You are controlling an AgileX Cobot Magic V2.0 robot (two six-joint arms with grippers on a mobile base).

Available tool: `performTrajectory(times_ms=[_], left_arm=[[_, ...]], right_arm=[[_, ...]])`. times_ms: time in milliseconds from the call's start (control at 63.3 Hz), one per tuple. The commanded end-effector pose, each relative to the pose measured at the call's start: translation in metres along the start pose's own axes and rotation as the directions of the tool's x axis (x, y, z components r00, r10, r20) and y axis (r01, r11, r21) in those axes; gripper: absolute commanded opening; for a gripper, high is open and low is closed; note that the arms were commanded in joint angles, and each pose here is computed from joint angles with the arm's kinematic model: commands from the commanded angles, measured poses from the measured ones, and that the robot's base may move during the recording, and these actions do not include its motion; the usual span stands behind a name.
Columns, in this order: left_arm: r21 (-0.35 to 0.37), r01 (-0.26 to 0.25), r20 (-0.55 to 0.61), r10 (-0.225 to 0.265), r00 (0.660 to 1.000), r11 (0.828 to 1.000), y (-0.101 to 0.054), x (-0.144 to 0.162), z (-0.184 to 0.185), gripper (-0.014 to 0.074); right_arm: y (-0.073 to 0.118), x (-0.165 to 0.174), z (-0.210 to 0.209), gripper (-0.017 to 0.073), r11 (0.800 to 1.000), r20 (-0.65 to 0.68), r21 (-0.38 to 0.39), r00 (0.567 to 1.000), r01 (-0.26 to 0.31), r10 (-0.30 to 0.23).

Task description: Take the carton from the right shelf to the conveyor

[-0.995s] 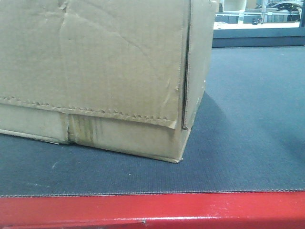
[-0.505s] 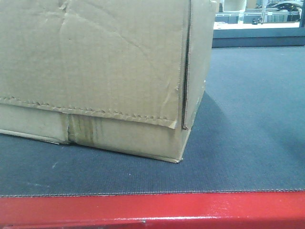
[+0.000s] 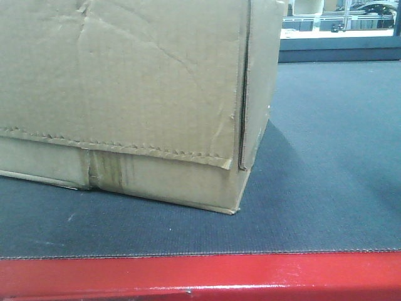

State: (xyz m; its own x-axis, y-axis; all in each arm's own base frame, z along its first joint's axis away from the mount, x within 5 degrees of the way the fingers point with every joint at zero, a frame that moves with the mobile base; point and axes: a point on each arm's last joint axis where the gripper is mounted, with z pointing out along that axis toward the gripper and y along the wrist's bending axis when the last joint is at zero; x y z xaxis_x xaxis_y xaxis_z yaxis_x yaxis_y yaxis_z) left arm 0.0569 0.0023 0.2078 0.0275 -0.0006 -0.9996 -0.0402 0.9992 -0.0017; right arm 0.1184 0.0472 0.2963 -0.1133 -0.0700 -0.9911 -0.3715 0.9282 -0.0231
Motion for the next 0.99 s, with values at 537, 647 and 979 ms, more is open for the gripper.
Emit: performTrajectory(times_ms=[537,647,979], left_arm=[[-0.004,0.0,0.032,0.0,0.999,1.0,0.0,-0.003,-0.001,0.0015],[-0.004,0.0,0.032,0.0,0.999,1.0,0.0,-0.003,-0.001,0.0015],[-0.004,0.0,0.032,0.0,0.999,1.0,0.0,-0.003,-0.001,0.0015]], right_arm=[[0.0,-0.006,-0.002,-0.0069,1.0,0.073,-0.003,0.997,-0.009,0.009],[-0.009,-0.005,-0.008,-0.0069,0.997,0.061,0.073,0.998,-0.019,0.015],[-0.025,0.046,-0.042,-0.0069,0.951,0.088,0.303,0.995,-0.067,0.042]])
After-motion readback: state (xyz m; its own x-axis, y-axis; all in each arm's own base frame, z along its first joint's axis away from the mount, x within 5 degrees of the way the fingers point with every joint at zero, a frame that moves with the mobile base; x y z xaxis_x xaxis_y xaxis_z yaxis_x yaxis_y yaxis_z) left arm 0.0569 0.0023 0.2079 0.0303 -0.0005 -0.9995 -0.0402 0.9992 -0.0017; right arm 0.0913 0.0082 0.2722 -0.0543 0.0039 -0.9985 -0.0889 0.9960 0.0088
